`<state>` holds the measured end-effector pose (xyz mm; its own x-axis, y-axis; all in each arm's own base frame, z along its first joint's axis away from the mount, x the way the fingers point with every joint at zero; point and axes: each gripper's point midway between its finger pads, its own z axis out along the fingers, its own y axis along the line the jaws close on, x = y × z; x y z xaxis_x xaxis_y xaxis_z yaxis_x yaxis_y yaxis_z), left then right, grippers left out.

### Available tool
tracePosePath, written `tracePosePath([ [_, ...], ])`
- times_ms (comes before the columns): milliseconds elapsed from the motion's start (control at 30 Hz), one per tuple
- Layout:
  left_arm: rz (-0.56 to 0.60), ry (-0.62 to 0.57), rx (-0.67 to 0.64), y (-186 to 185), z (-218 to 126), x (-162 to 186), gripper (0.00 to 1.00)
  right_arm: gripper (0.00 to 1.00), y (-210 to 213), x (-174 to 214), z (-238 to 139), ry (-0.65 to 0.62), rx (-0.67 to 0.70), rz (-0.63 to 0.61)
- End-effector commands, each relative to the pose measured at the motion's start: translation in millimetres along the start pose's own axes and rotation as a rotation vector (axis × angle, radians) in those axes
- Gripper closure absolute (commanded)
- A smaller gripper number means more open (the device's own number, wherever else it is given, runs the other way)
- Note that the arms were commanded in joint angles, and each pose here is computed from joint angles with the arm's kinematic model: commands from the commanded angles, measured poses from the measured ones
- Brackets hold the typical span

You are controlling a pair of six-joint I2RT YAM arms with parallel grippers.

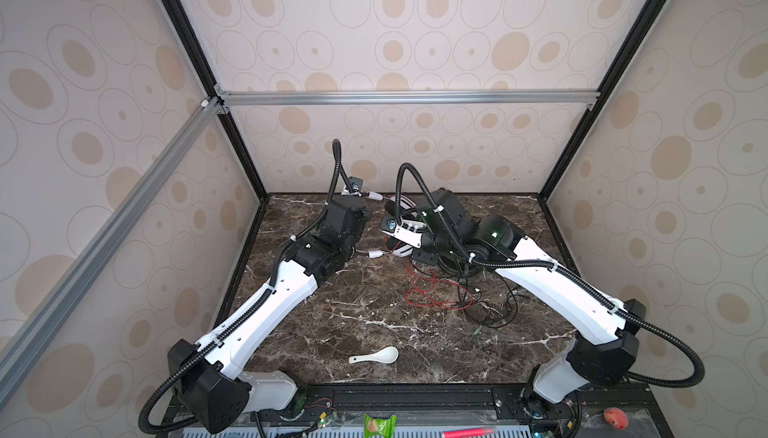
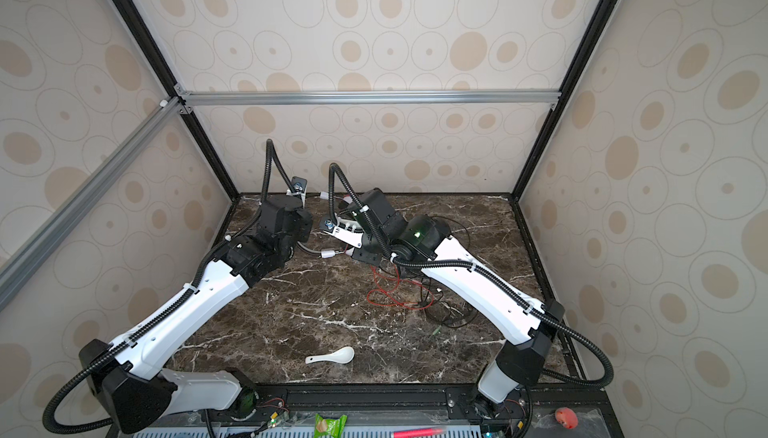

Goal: Wrap the headphones
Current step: 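Lower the white headphones with the left gripper while the right gripper holds the cable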

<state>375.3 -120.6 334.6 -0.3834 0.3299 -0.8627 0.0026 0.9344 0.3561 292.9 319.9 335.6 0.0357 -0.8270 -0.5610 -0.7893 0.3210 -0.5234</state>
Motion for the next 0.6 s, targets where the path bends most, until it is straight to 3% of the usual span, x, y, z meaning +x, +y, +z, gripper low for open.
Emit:
tracePosePath([
  [0, 0.022, -0.044, 0.004, 10, -13, -11, 1.00, 0.95, -26, -18, -17, -0.058, 0.111, -0.007],
  [367, 0.028, -0.077, 0.165, -11, -25, -18, 1.00, 0.91, -40, -35, -18, -0.137, 0.177, 0.079],
  [567, 0.046, -0.075, 0.184, -11, -29, -18, 1.00, 0.91, -67, -38, -23, -0.138, 0.315, 0.138],
])
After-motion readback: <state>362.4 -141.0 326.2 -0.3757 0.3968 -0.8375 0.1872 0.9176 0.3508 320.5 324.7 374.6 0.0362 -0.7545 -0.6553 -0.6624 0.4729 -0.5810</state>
